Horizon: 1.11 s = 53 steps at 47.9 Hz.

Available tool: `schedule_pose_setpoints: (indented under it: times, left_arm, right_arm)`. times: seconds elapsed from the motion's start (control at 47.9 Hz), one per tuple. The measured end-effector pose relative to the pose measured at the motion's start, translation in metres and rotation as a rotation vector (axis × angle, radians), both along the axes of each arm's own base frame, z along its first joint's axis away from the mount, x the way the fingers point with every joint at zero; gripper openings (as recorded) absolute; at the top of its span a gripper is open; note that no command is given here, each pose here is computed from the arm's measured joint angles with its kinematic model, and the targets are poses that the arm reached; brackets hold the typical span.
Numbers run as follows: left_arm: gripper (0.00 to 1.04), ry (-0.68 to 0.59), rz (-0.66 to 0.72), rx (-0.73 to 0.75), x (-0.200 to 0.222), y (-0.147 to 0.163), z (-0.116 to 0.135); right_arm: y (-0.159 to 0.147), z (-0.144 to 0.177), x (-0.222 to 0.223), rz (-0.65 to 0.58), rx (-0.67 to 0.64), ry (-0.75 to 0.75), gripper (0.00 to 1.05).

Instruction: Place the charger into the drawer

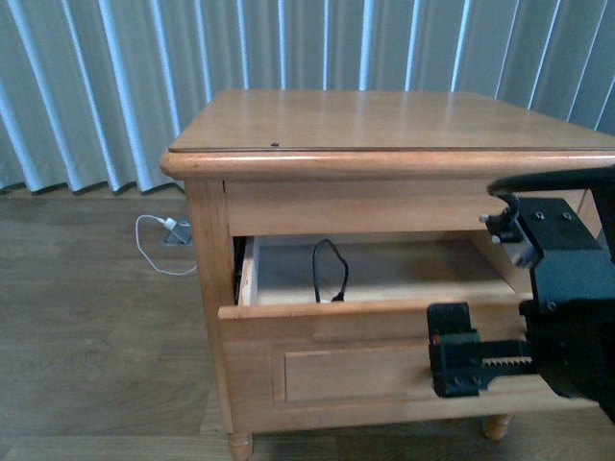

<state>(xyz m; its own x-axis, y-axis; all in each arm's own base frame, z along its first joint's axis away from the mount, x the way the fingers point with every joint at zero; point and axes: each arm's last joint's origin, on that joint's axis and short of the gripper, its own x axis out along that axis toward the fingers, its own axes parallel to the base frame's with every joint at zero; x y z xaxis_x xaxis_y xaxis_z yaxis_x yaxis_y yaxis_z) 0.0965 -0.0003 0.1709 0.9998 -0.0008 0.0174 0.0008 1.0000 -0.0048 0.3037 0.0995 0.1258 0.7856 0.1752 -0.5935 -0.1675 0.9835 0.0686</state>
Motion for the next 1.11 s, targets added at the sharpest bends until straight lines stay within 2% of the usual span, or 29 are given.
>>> schedule_pose_setpoints:
  times: [0.397, 0.647, 1.106]
  left_arm:
    - [0.99, 0.000, 0.000, 0.000, 0.000, 0.000, 0.000]
    - [0.99, 0.000, 0.000, 0.000, 0.000, 0.000, 0.000]
    - [0.99, 0.000, 0.000, 0.000, 0.000, 0.000, 0.000]
  right_arm:
    - [0.022, -0.016, 0.041, 0.003, 0.070, -0.145, 0.96]
    - [0.028, -0.024, 0.063, -0.025, 0.042, -0.235, 0.96]
    - [0.027, -0.036, 0.095, -0.082, 0.021, -0.259, 0.96]
